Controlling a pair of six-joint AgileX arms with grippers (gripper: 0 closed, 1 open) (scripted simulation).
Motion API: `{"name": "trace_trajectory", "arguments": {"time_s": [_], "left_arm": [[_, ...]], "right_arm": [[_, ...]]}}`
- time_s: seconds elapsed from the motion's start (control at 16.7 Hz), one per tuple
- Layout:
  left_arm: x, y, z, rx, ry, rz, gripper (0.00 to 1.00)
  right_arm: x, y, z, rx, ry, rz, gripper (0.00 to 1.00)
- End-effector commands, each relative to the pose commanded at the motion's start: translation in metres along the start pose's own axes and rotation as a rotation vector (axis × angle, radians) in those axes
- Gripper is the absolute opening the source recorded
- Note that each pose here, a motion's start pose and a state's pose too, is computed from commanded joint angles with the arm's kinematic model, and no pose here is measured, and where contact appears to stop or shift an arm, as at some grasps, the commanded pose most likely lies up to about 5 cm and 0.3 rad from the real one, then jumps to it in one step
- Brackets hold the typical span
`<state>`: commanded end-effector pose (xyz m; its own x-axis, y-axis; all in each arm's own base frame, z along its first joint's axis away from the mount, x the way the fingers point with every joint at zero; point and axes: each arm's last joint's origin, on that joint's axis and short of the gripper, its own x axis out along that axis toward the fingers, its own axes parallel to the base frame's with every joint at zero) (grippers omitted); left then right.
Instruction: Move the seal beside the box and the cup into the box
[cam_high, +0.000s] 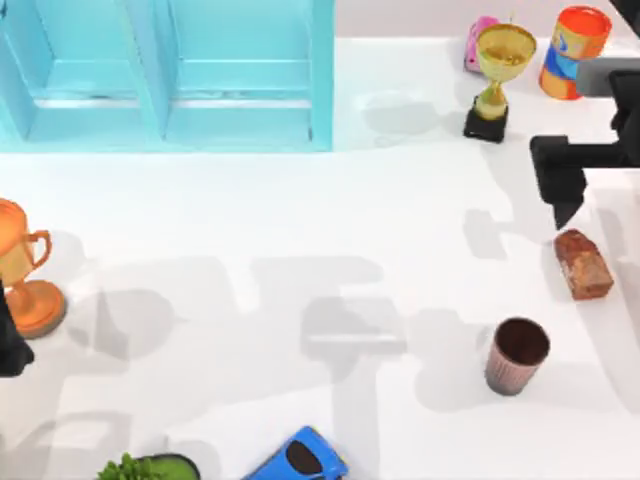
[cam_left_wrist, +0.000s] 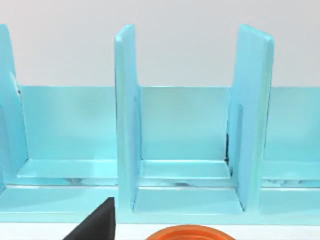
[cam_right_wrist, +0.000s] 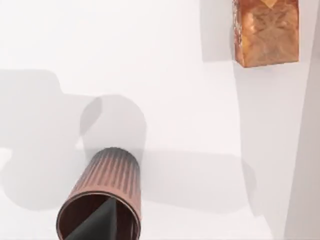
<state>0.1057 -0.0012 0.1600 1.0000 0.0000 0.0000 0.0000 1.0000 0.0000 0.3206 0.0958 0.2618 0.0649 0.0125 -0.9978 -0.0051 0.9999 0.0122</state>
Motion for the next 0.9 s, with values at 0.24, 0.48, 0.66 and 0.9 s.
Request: {"name": "trace_trajectory", "arguments": {"time_s": [0.24,0.48,0.66,0.9], "left_arm": [[0.000,0.000,0.000,0.000,0.000,0.000,1.00],[0.000,0.000,0.000,0.000,0.000,0.000,1.00],[0.000,0.000,0.000,0.000,0.000,0.000,1.00],[0.000,0.000,0.000,0.000,0.000,0.000,1.00]], "right_arm": [[0.024,0.033,-0.039,0.012,0.059,-0.013,1.00],[0.030,0.044,-0.054,0.015,0.067,-0.013,1.00],[0.031,0.043,-0.053,0.017,0.071,-0.015,1.00],[0.056,0.044,-0.053,0.014,0.067,-0.013,1.00]]}}
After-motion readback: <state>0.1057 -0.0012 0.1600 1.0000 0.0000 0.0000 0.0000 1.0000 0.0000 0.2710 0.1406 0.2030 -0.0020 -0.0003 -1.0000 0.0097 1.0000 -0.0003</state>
